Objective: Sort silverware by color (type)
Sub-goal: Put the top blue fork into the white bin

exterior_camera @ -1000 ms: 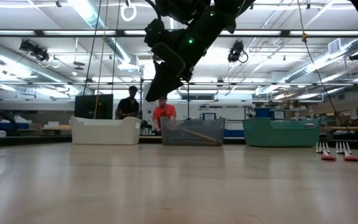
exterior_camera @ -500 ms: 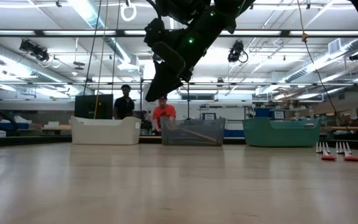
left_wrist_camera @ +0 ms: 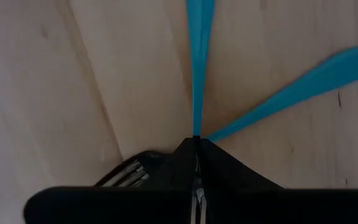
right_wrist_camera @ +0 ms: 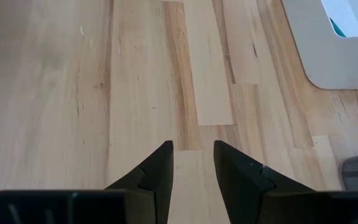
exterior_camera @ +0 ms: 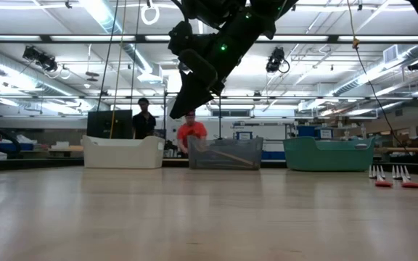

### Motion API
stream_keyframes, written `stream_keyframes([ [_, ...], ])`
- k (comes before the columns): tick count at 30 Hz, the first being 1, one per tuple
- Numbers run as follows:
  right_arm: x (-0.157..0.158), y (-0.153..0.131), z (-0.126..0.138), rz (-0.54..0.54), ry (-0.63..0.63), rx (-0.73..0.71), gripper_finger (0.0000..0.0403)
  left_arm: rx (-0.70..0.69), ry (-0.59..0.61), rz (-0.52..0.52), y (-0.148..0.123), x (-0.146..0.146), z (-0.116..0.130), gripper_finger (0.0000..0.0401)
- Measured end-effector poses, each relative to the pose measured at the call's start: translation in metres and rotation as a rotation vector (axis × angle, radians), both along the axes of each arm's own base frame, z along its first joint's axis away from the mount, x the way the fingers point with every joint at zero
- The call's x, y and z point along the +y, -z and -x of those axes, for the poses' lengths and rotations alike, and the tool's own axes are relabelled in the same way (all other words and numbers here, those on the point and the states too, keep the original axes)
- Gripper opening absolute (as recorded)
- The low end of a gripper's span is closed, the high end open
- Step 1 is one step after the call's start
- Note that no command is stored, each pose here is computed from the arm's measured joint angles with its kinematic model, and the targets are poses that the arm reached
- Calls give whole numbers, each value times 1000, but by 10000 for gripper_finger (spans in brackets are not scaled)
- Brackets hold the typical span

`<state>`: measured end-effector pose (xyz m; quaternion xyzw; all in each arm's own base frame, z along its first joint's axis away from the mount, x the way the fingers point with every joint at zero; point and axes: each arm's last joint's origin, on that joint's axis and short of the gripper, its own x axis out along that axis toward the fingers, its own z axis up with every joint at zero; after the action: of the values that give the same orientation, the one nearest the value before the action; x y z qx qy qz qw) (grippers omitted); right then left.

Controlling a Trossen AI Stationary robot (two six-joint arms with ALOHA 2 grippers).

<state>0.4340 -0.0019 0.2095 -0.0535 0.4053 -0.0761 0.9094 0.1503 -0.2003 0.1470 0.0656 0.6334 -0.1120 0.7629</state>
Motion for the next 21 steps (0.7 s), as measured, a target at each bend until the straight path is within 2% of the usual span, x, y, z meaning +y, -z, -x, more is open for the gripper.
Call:
stream_keyframes([
  [9,0,0,0,-1,0,0,126,11,-140,20,0,6,-8,34],
  [17,0,0,0,2,-3,1,126,12,-197,28,0,12,-16,86],
  [21,0,0,0,4,-5,1,126,9,-176,35,-3,12,-19,94],
])
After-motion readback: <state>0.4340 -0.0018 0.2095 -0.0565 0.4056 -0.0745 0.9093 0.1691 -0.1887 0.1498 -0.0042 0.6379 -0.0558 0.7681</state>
